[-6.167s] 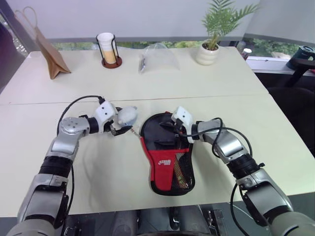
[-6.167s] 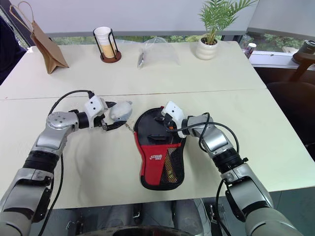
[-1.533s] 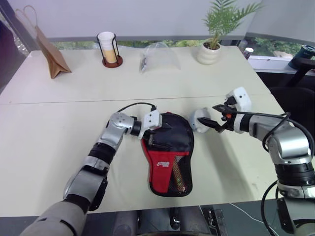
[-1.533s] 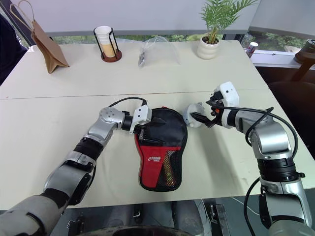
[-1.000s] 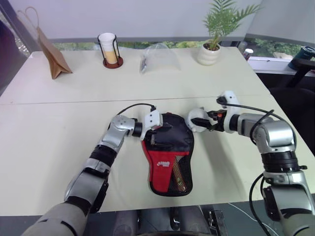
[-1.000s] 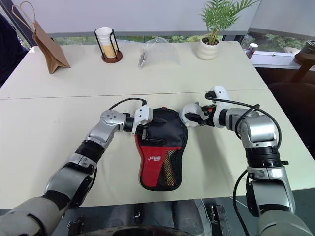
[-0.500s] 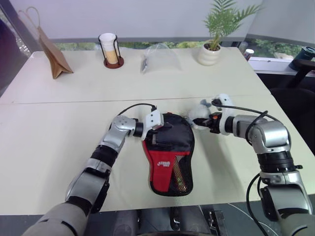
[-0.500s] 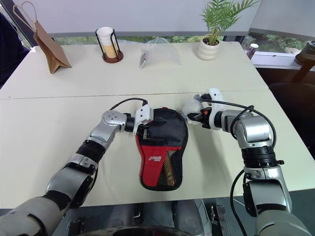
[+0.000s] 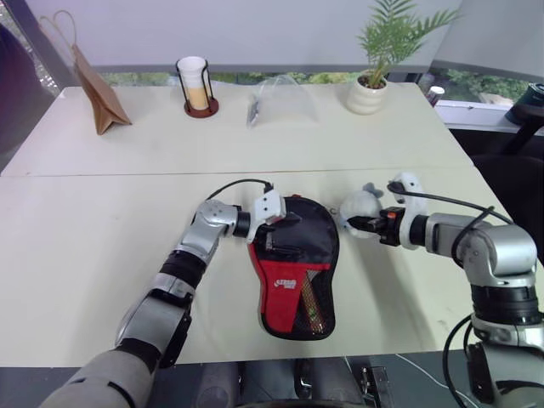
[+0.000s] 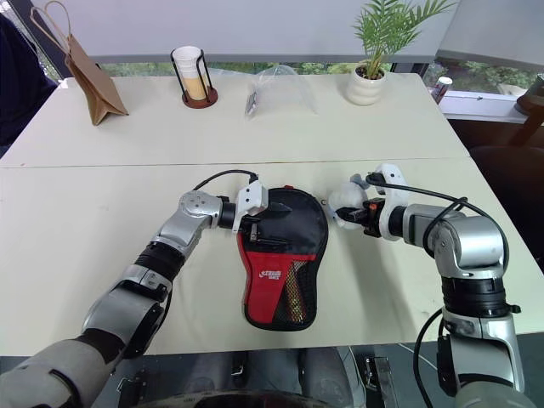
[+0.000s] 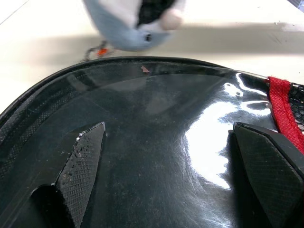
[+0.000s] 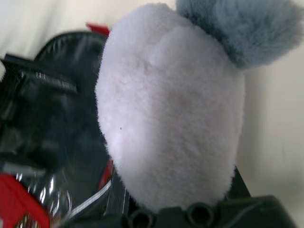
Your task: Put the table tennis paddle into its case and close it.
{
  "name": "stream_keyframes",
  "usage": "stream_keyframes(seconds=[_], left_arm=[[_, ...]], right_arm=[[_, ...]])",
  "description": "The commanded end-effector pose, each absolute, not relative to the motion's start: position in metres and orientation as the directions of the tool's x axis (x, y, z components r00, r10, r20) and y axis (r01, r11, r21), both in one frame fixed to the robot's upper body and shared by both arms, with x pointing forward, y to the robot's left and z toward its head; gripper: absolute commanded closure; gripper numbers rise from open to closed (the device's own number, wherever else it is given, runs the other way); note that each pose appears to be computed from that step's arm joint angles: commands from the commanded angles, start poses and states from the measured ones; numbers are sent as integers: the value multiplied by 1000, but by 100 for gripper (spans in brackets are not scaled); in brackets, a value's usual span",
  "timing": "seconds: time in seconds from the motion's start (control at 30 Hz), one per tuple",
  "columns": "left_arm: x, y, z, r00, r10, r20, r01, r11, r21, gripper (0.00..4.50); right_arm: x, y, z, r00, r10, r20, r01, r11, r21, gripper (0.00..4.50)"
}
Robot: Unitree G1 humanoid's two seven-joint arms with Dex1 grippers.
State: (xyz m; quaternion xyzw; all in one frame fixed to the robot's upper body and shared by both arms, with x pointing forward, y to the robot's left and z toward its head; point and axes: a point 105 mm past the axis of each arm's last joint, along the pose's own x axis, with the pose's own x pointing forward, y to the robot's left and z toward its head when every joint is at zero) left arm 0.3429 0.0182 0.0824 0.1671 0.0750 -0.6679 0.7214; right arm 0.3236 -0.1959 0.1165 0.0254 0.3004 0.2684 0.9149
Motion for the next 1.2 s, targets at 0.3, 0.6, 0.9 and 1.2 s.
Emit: stream_keyframes(seconds=[0.3,0.6,0.9,1.2], left_arm=[[334,26,46,75,-894,-441,997,57,54,0],[333,26,43,77,-892,-446,997,61,50,0],[332,25,42,78,-891,-448,997,62,51,0],[332,24,41,92,-889,-448,996,76,52,0]], right_arm=[[300,-223,120,705,433,-562,-436,889,139,429],[268,-231,119,656,443,-611,-521,852,59,429],[244,-224,116,569,507,-647,-664,747,1,429],[224,-220,109,449,560,-696,-781,625,-2,429]])
